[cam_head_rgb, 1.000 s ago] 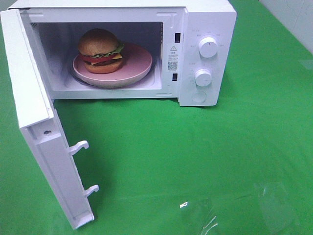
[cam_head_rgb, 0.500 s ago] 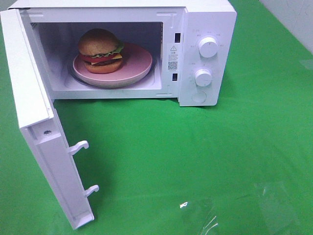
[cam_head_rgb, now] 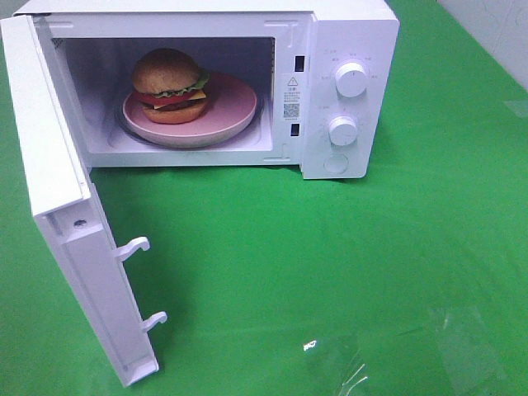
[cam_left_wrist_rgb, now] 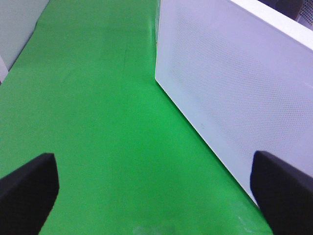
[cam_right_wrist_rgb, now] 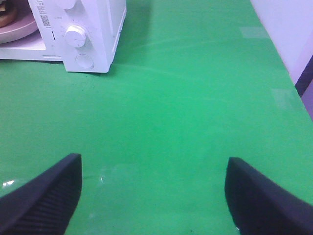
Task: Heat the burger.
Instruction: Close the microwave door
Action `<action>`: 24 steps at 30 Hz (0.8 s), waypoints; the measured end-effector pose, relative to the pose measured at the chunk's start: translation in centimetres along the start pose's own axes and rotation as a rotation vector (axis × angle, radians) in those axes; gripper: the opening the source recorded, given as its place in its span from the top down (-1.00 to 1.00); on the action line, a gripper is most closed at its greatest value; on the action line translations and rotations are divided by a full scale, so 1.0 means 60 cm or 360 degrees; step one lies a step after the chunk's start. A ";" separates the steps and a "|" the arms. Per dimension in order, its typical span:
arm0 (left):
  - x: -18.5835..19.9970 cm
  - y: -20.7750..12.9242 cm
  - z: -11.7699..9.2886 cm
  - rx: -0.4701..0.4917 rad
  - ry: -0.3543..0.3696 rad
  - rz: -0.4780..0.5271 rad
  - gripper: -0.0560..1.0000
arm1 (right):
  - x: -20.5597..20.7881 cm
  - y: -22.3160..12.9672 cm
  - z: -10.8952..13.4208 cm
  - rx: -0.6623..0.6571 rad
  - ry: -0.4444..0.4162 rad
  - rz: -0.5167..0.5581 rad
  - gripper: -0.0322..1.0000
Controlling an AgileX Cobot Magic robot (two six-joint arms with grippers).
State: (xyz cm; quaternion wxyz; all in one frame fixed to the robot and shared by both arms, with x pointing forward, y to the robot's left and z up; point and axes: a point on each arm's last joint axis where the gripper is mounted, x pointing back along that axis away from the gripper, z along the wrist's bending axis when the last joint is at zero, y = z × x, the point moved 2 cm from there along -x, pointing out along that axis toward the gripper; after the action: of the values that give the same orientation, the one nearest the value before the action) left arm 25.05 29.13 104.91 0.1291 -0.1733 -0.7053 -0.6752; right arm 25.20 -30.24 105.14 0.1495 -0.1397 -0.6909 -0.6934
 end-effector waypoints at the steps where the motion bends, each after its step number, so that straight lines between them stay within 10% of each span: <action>1: 0.000 0.000 0.000 0.0000 0.0000 0.0000 -0.98 | 0.000 0.000 0.000 0.0000 0.0000 0.0000 -0.53; 24: 0.019 0.030 0.002 -0.0024 0.0031 -0.0191 -0.87 | 0.000 0.000 0.000 0.0000 0.0000 0.0000 -0.53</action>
State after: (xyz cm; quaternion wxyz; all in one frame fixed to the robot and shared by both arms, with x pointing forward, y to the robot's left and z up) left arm 24.77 29.36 107.03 0.0939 -0.1250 -0.7080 -0.6887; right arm 25.20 -30.24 105.14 0.1495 -0.1397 -0.6909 -0.6934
